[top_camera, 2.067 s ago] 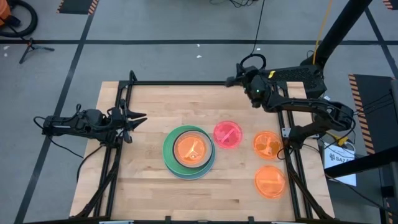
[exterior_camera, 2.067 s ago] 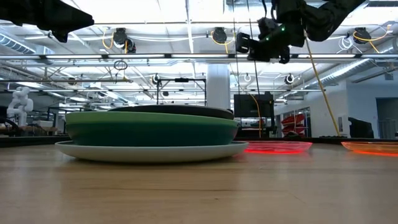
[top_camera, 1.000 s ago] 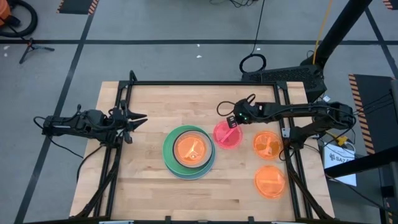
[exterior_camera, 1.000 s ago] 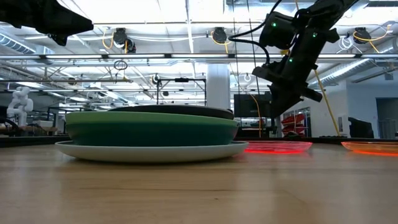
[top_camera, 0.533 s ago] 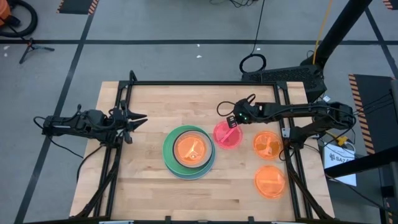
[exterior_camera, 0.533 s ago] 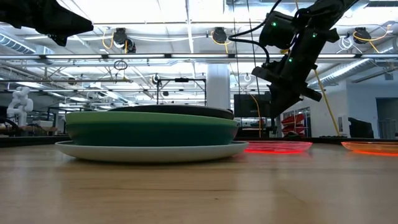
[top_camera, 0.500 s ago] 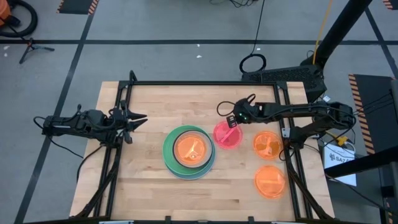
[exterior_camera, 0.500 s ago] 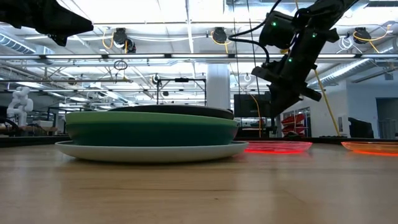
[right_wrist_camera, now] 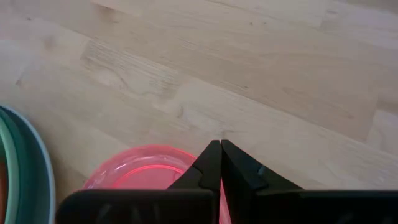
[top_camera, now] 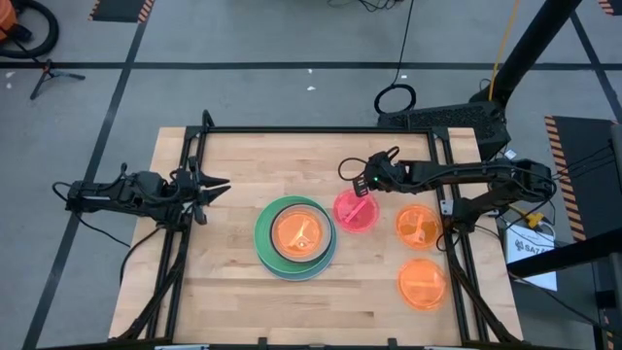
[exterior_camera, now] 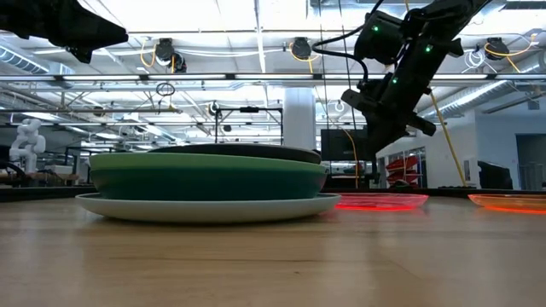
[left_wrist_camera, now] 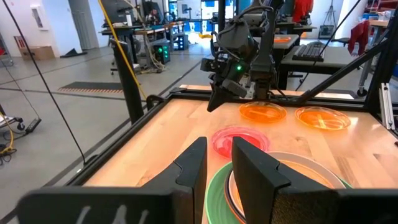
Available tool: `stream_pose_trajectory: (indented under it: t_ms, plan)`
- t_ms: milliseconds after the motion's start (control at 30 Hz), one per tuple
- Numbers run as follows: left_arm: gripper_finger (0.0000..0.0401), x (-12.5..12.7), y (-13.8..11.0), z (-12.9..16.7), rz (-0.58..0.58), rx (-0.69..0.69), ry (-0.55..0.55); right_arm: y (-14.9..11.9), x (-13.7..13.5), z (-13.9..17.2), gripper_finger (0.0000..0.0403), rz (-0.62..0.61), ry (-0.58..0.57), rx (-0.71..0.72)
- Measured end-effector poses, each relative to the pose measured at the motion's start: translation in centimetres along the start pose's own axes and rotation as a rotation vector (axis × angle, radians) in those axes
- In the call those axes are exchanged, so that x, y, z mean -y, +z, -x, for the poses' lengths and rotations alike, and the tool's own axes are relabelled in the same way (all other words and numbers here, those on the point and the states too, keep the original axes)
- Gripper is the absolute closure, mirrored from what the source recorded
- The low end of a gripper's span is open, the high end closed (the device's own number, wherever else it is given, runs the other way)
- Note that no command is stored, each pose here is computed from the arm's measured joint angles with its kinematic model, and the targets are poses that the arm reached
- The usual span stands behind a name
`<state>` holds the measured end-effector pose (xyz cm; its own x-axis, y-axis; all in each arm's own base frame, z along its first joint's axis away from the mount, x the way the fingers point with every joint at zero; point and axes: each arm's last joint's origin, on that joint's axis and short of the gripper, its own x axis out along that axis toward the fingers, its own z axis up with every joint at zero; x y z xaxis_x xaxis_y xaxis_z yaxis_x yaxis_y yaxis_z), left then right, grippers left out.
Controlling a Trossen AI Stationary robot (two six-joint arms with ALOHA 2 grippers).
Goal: Stack plastic plates
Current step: Stack the transparent pink plate on top of the transparent orange plate
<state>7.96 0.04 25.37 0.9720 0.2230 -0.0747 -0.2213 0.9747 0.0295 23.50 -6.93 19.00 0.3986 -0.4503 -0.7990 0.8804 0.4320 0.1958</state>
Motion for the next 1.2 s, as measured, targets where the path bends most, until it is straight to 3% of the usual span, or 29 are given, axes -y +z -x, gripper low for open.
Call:
stream_pose_trajectory:
  t_ms: [1200]
  plan:
    - [0.0318,0.00,0.00,0.00,0.000,0.000,0.000,-0.20,-0.18,0.17,0.0399,0.023,-0.038,0.049]
